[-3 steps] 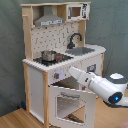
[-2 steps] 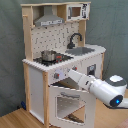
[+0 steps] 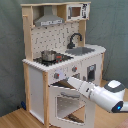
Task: Play with the kitchen
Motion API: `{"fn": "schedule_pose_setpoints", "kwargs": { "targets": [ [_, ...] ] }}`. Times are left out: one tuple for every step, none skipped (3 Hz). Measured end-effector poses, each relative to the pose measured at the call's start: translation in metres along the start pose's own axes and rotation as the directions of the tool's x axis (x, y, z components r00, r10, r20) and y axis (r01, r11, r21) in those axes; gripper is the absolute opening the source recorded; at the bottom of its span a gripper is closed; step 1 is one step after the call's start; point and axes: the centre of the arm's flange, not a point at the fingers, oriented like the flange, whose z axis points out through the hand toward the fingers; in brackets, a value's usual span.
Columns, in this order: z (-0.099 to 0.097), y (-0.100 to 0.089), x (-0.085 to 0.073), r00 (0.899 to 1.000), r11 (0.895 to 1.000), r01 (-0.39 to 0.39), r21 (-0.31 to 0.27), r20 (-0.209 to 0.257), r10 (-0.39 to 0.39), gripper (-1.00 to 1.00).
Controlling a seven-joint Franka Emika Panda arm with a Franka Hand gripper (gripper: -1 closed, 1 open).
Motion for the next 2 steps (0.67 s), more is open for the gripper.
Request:
{"fn": "schedule_pose_setpoints", "kwargs": {
  "targets": [
    [0.002, -0.022, 0.003, 0.997, 0.997, -0.072, 0.022, -0.014, 0.073, 1.00],
    [0.004, -0.044, 0.006, 0.990, 0.989, -0.139, 0.044, -0.017, 0.140, 1.00]
  ]
}}
